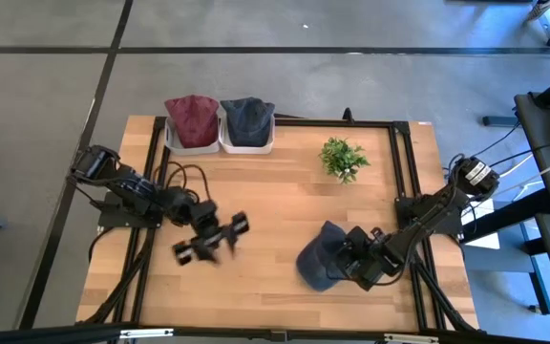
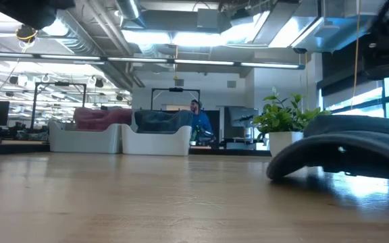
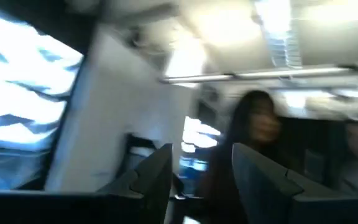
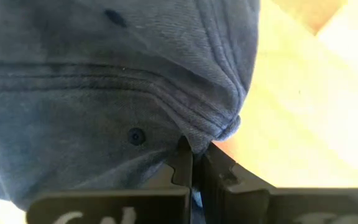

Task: Pick & Place hat
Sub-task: Put the black cap into the white bin

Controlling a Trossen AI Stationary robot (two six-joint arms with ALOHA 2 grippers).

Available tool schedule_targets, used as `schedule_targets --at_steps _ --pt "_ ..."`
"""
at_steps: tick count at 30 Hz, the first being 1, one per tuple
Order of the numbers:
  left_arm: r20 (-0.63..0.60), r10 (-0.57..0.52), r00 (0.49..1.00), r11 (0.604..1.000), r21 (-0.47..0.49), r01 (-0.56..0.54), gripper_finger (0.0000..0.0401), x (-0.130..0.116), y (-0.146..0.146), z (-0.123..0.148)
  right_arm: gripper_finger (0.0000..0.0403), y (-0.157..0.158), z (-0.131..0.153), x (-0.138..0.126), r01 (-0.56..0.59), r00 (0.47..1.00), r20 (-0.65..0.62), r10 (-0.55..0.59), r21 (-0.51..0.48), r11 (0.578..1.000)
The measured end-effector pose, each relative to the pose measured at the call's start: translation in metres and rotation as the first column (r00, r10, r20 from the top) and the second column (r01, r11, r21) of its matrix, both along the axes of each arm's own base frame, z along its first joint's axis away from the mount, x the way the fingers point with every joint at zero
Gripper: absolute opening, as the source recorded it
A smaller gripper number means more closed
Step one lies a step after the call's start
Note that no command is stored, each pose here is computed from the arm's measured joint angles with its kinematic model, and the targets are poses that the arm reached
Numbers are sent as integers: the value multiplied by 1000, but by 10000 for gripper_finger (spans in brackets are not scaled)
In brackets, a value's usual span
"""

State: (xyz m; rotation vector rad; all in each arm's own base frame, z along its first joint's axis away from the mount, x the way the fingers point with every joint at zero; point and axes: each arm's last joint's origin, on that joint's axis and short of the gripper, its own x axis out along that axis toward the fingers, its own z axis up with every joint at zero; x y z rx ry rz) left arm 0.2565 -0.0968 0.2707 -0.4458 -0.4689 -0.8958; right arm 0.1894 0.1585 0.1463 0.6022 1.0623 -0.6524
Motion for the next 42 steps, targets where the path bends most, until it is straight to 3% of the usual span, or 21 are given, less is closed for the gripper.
schedule_targets --at_steps 2,4,11,18,25,29,33,38,42 --pt "27 -114 993 991 76 111 160 -6 -5 3 10 -2 1 4 -17 1000 3 17 -5 1000" --pt "46 -137 990 988 83 133 160 -10 -10 5 10 -5 1 8 -55 998 7 55 -12 998" --pt "-21 -79 997 995 65 80 160 -7 -16 0 10 -17 10 29 -220 975 3 221 -100 970" --pt "31 -32 999 993 111 28 161 -6 -15 0 10 -36 44 69 -407 907 10 420 -234 883" --pt "-80 60 995 990 129 -50 161 3 -11 -9 10 -44 88 98 -468 852 45 522 -383 797" --pt "-75 72 995 989 138 -61 161 4 -10 -10 10 -45 103 105 -473 836 54 545 -432 768" --pt "-50 92 995 984 160 -83 159 2 -10 -7 10 -44 110 107 -494 817 47 575 -459 738" --pt "-114 140 984 977 178 -118 161 1 -8 -6 10 -43 112 108 -529 792 31 610 -465 710" --pt "-153 296 943 945 189 -266 159 4 3 -5 10 -41 112 109 -613 724 12 689 -446 652"
